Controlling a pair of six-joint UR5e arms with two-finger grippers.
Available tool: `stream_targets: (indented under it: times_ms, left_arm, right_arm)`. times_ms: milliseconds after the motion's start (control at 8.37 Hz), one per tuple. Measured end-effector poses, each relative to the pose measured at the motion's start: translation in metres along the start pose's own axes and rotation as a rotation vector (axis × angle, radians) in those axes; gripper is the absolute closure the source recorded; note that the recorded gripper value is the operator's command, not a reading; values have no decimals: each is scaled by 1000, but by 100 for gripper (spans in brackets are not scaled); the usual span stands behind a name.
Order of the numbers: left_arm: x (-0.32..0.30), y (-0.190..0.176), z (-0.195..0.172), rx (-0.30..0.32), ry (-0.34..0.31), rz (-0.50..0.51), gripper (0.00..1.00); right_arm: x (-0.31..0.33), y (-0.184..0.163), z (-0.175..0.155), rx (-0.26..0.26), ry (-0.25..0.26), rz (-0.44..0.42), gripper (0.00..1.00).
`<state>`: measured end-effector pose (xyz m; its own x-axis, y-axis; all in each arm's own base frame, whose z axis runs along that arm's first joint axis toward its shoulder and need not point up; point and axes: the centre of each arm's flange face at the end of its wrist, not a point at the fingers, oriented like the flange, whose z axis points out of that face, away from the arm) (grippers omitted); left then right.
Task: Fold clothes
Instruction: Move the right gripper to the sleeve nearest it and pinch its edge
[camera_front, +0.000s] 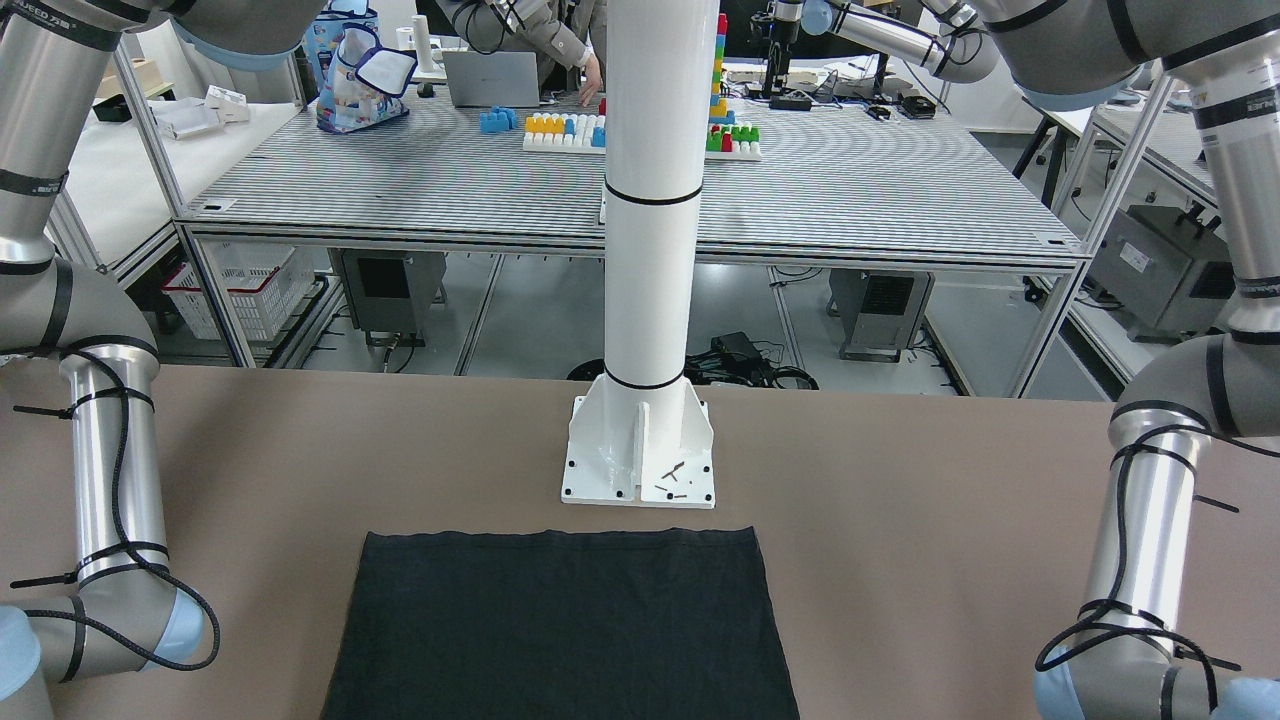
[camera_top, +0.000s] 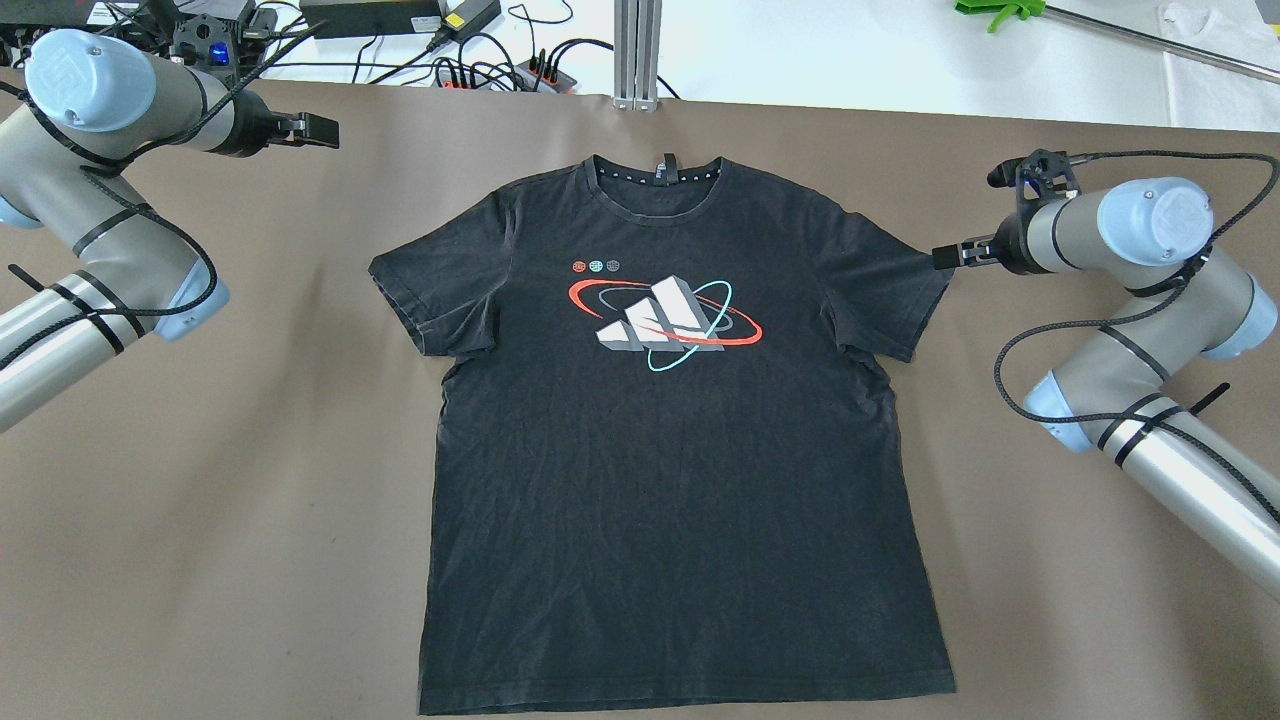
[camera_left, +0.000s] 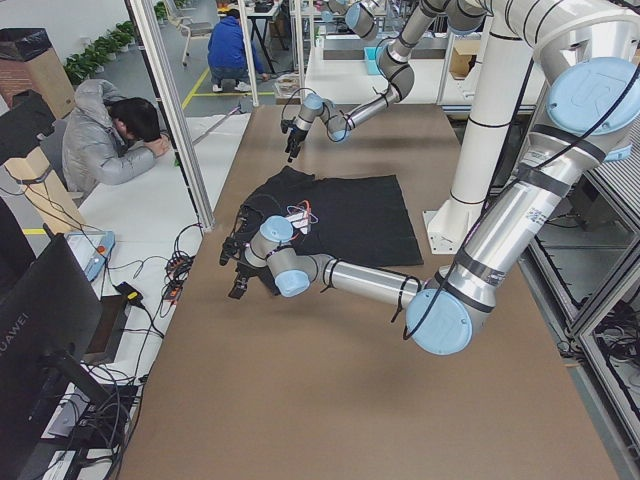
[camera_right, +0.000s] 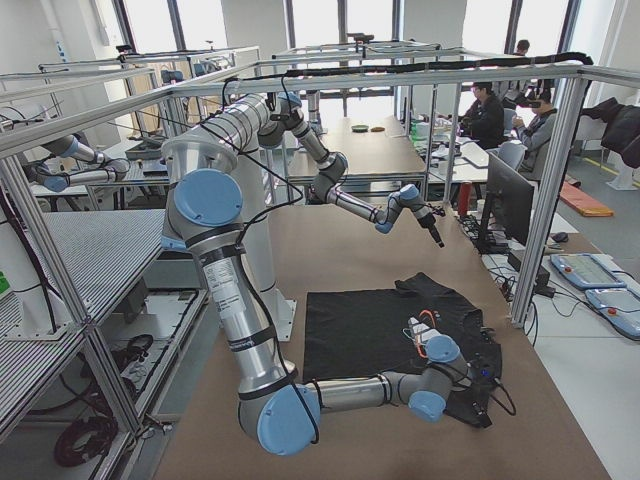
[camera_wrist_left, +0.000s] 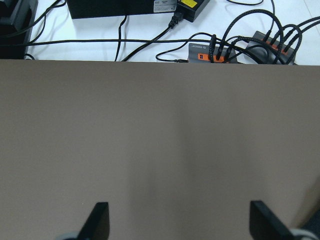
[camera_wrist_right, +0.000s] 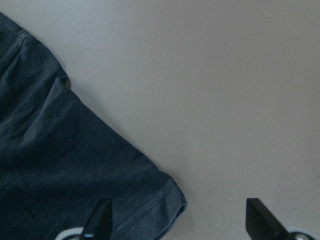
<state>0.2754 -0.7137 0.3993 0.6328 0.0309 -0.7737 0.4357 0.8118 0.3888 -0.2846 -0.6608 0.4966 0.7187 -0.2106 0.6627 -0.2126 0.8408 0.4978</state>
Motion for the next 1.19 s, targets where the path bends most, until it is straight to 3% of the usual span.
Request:
stream_targets:
  times_ms: [358,597,836,1194]
  left_arm:
    - [2,2,2,-2,0,3,0]
    - [3,2,2,-3,0,4,0]
    - [4,3,3,-5,2,6,0]
    - [5,4,3,-5,5,8,0]
  right_arm:
    - [-10,8,31,5,21,-7,6]
    - [-9,14,38,-4,27,-7,13]
    - [-5,18,43,-13,35,-5,39]
    - [-4,19,44,-16,38,-3,92]
